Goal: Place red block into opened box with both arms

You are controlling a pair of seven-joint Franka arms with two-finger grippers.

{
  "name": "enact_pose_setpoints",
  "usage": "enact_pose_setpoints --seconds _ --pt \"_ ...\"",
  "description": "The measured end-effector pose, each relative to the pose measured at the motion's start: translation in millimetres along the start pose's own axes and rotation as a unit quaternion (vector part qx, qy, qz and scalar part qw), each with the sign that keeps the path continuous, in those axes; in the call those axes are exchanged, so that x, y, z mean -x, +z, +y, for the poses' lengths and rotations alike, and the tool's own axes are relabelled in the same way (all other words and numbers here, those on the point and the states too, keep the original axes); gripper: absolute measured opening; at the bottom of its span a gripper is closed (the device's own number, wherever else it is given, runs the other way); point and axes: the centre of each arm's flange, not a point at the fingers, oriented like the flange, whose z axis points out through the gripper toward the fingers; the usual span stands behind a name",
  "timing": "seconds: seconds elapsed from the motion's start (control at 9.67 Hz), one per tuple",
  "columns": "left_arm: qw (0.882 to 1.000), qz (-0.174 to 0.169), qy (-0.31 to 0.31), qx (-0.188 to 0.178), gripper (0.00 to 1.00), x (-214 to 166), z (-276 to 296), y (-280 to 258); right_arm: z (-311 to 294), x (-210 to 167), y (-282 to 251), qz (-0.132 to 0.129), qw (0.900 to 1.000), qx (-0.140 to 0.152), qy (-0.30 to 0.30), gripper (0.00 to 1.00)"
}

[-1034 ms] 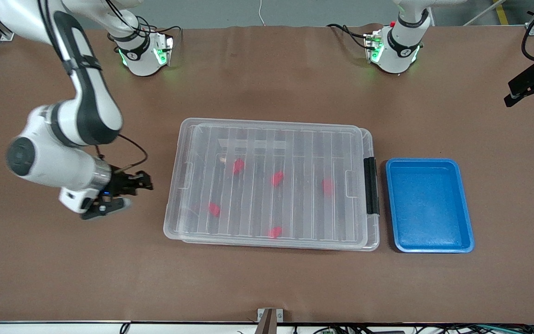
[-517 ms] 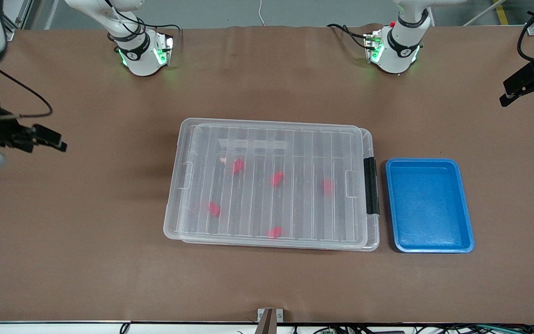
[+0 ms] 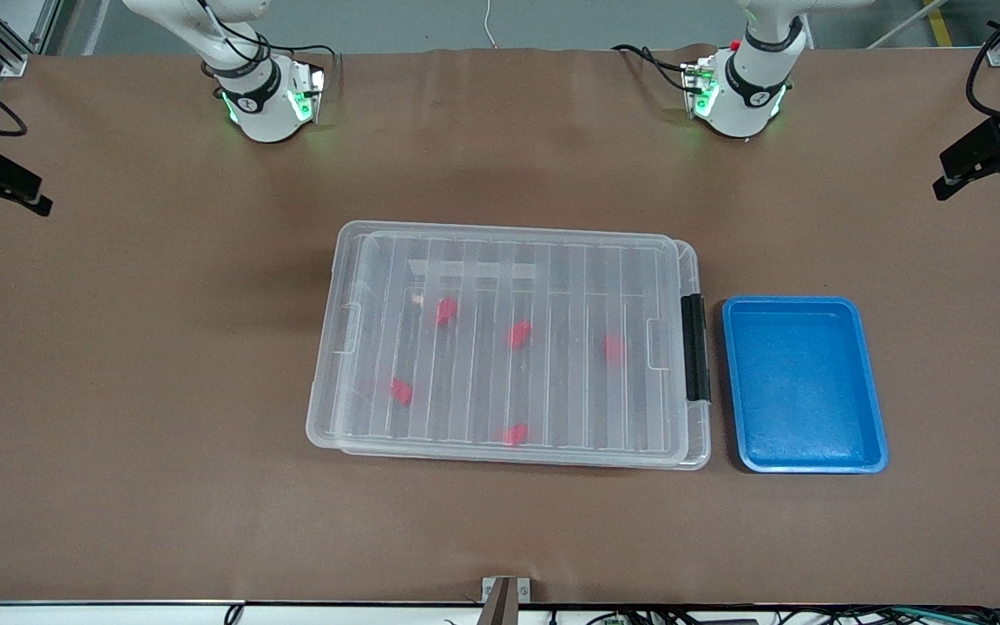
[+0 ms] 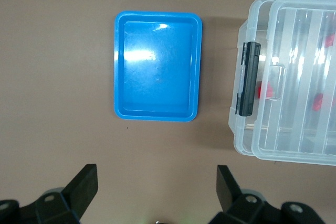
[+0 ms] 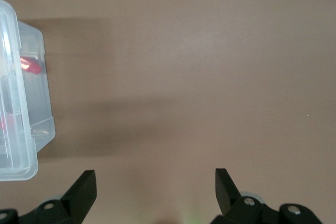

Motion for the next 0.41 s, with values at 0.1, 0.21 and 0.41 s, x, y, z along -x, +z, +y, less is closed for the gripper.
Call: enact_pose_setpoints --seconds 0.1,0.21,0.41 --pt "1.0 -0.002 0.003 0.0 1.0 -0.8 3.6 2.0 1.3 -0.2 -4.8 0.004 1.0 0.0 0.001 1.0" --pt "1.0 -0.004 0.006 0.0 1.0 -1.9 6.3 4.2 1.0 0.1 -4.8 0.0 1.0 0.0 0.001 1.0" --pt "1.0 -0.007 0.011 -0.01 1.0 -2.2 10.6 6.1 1.2 -1.2 -2.2 -0.003 1.0 0.0 0.001 1.0"
